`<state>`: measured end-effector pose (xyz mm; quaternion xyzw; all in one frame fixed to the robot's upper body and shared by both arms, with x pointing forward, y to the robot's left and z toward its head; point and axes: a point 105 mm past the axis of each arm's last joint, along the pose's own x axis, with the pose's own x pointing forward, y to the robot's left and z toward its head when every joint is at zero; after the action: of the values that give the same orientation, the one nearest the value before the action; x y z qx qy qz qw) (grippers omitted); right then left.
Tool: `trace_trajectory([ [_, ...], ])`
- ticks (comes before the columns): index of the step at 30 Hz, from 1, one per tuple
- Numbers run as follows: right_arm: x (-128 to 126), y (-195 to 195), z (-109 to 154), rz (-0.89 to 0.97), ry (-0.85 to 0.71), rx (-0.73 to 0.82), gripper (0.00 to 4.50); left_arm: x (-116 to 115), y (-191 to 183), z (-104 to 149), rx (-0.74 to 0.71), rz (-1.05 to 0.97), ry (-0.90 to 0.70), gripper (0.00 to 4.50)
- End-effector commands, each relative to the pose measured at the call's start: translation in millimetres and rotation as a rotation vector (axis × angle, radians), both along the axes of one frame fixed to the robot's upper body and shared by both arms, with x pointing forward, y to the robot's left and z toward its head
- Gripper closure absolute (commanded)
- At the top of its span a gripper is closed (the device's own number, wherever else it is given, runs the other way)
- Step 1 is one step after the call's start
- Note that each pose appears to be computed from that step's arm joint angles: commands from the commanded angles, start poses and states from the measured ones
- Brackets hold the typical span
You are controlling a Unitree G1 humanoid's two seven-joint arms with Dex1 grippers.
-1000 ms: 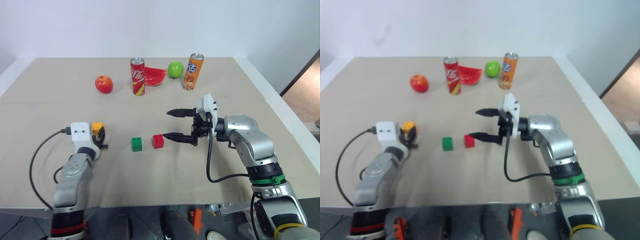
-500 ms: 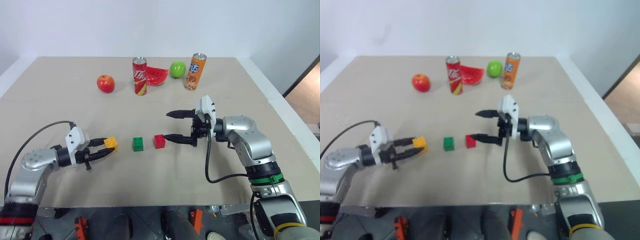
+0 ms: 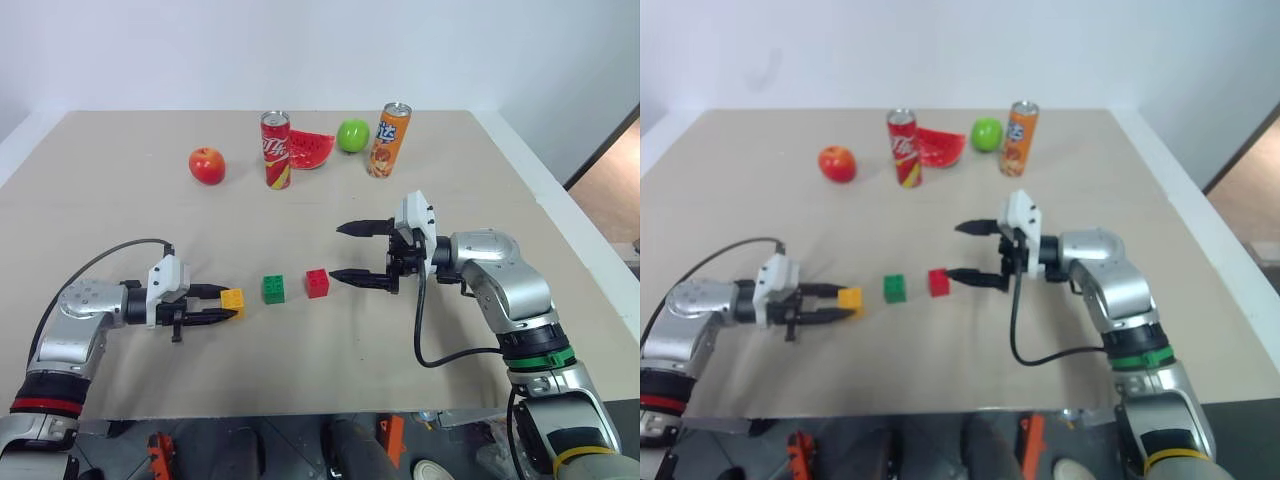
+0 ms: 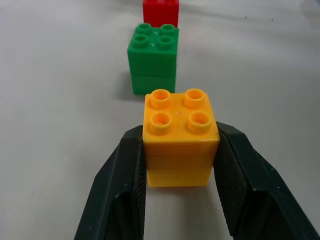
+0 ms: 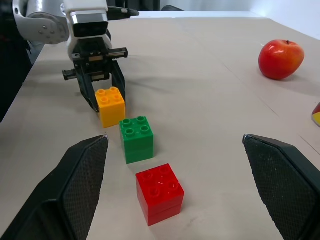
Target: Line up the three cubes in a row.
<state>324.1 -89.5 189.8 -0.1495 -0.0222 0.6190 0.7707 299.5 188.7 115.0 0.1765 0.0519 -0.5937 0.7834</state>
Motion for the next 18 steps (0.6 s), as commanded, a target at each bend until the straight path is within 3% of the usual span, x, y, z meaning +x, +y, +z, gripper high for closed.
trace_trajectory([
  [1,-3.8,-1.7,10.6,0.005,-0.042,0.008,0.00,6.1,1.2,9.4,0.002,-0.002,-0.042,3.21],
  [18,-5.8,-3.9,8.6,0.002,-0.030,-0.002,0.00,4.6,8.5,7.3,0.058,-0.041,-0.042,3.21],
])
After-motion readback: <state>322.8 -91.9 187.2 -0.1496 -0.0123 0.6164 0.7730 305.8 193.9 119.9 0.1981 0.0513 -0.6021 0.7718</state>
